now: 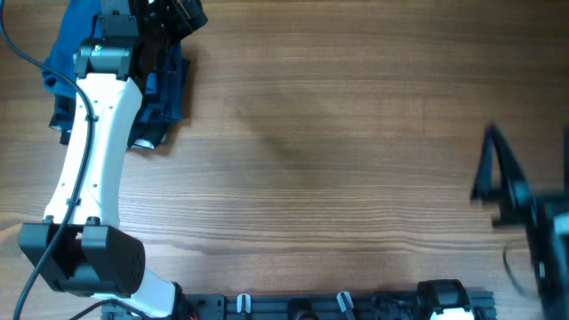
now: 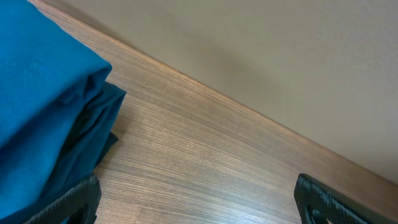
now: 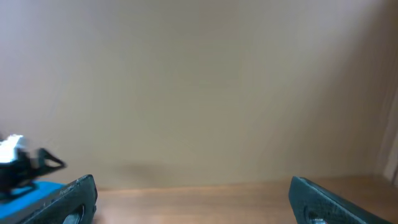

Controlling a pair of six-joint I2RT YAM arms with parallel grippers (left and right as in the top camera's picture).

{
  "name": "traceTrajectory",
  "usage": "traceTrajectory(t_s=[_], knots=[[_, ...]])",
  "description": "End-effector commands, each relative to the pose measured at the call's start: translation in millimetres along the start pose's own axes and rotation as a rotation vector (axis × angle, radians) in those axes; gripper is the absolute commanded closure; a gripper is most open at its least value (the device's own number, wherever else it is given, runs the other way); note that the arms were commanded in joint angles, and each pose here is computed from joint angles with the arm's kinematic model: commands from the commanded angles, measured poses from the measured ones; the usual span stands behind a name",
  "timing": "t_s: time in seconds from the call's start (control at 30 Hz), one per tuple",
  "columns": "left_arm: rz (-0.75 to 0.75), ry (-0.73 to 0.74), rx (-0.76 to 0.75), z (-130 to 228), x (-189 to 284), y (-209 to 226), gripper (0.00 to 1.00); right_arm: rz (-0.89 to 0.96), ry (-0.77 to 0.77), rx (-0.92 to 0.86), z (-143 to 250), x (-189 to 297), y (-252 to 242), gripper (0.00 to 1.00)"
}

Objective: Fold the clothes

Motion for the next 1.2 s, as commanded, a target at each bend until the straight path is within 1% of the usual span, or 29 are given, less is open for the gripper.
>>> traceTrajectory(t_s=[0.0, 0.2, 0.4, 0.53, 0.83, 1.17], knots=[[-0.009, -0.009, -0.002, 0, 0, 0, 0.00, -0.037, 0.013, -0.021, 31, 19, -3, 0.01], [-0.009, -0.009, -0.002, 0, 0, 0, 0.00, -0.039, 0.002, -0.033, 94, 20, -15, 0.00], [-0.009, -0.009, -0.002, 0, 0, 0, 0.00, -0.060, -0.093, -0.044, 148, 5, -26, 0.00], [-0.009, -0.009, -0.002, 0, 0, 0, 0.00, -0.070, -0.138, -0.043, 173, -9, -31, 0.01], [-0.009, -0.009, -0.002, 0, 0, 0, 0.00, -0.068, -0.152, -0.043, 228, -34, -42, 0.00], [-0.009, -0.009, -0.002, 0, 0, 0, 0.00, -0.028, -0.070, -0.095, 267, -41, -51, 0.00]])
Point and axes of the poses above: each gripper's point midway between its finger pads, its own x axis back along the fingers, its own y axis along the line the jaws close on, z = x × y, the point moved 10 cm from there along x, back along the fingers, and after that the axes turned 3 degrees about -x, right-handed, at the moved point
